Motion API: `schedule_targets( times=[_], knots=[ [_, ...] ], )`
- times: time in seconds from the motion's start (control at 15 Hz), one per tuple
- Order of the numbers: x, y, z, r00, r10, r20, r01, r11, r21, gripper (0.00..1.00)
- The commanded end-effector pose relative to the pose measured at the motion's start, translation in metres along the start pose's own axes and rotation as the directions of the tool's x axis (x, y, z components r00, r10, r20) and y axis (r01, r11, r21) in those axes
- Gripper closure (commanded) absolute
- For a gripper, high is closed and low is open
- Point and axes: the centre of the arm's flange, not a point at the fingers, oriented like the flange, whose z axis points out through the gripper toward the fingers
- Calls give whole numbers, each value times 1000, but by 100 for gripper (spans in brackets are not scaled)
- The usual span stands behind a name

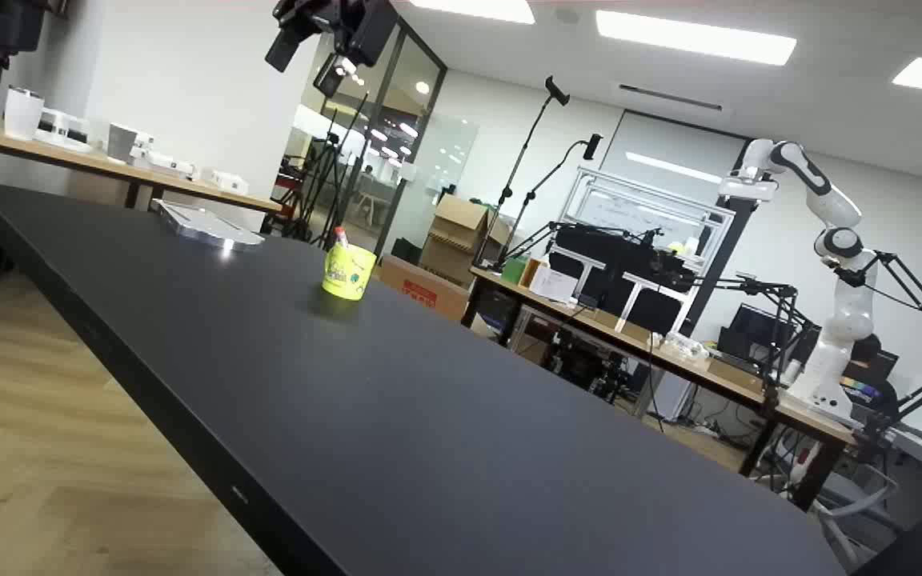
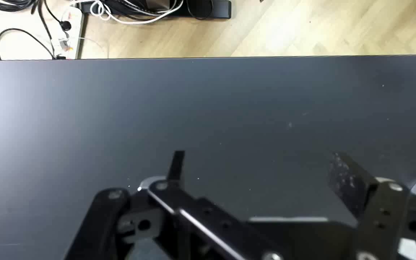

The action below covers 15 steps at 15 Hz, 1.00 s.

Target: Take the marker out of the yellow cup and place it on the table

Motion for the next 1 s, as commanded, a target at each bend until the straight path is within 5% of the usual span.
schedule_targets(
  times=[0.0, 0.53, 0.67, 0.93],
  knots=[
    [0, 0, 0, 1000, 0, 0, 0, 1000, 0, 0],
    [0, 0, 0, 1000, 0, -2, 0, 1000, 0, 0],
    [20, 8, -5, 999, -27, -18, 25, 996, -91, 0],
    [79, 26, -17, 992, -124, 32, 128, 940, -316, 0]
  ],
)
